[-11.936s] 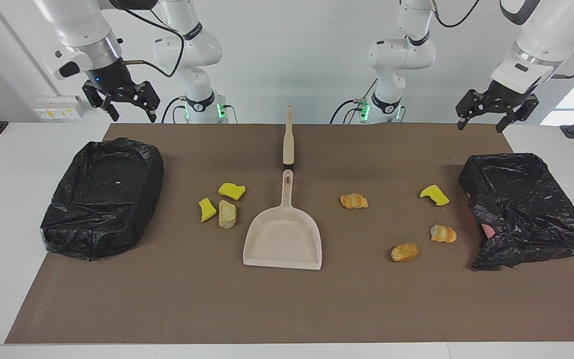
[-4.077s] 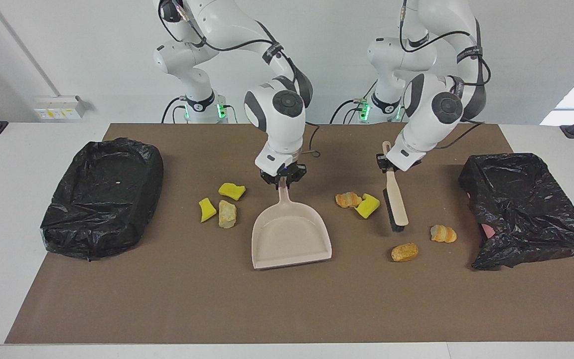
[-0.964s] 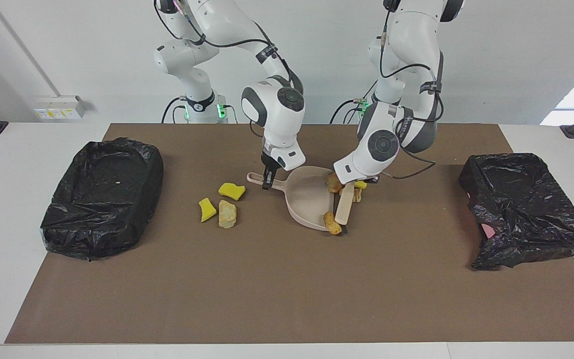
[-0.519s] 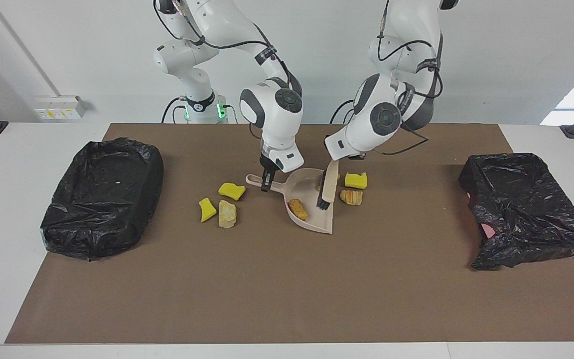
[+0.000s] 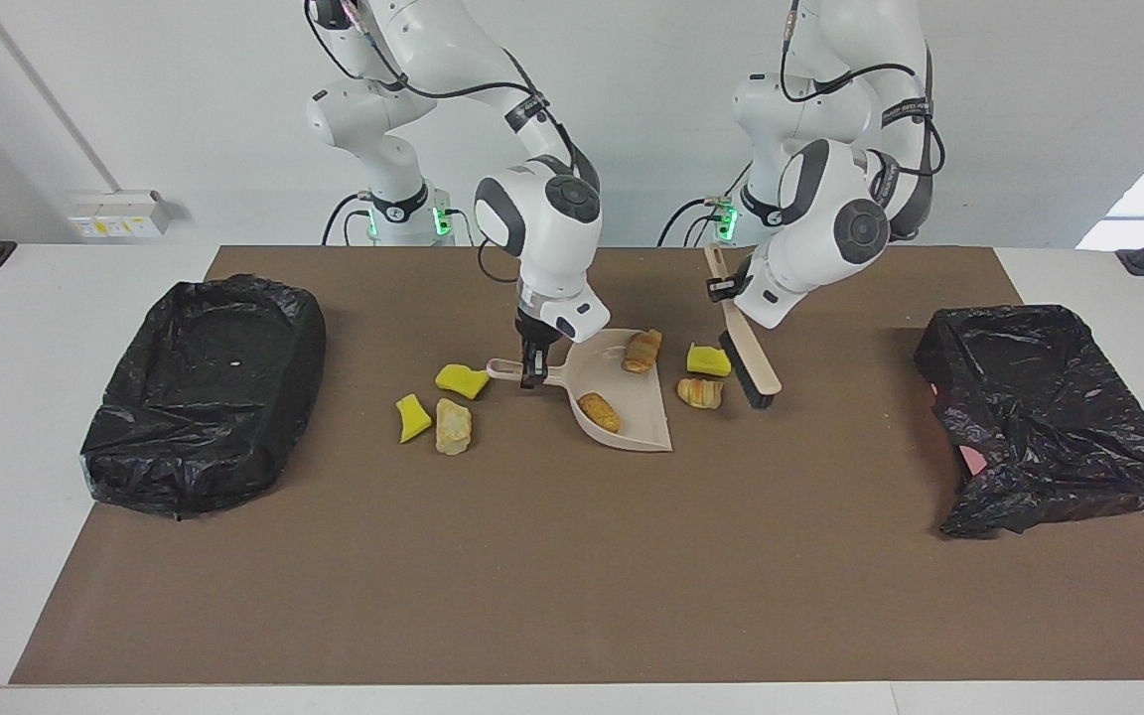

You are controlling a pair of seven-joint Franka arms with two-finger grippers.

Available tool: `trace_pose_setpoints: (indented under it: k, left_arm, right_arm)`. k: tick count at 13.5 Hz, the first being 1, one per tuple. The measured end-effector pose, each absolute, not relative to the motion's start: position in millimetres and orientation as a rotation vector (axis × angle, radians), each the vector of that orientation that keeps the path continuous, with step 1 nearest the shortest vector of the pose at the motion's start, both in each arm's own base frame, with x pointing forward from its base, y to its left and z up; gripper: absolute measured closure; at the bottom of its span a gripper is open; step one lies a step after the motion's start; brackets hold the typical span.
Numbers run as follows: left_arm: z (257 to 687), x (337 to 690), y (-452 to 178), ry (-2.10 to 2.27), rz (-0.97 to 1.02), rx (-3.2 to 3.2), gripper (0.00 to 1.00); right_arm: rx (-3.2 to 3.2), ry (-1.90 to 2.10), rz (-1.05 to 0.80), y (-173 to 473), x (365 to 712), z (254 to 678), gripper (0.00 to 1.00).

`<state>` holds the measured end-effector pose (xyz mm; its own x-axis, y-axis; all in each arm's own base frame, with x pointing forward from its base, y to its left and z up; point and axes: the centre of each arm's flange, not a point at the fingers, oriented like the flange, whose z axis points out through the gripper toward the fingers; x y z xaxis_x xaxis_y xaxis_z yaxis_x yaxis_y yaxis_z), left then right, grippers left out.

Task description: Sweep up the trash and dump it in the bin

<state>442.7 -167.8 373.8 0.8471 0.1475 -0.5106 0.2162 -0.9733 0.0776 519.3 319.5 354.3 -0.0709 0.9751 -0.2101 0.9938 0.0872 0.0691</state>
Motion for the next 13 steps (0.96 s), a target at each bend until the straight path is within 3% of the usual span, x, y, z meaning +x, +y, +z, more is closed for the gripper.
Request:
trace_pose_setpoints:
  k: [3,7,13]
  left_arm:
    - [343,417,-160,0.322,-0.759,2.903,0.74]
    - [319,395,-225,0.265,-0.674,2.894,0.74]
    - [336,391,-328,0.065,-0.558,2.855,0.74]
  right_arm:
    - [1.992,2.158,-0.142,316,522,352,0.68]
    - [1.992,2.158,-0.141,316,522,352,0.68]
    - [1.992,2.158,-0.141,316,522,352,0.68]
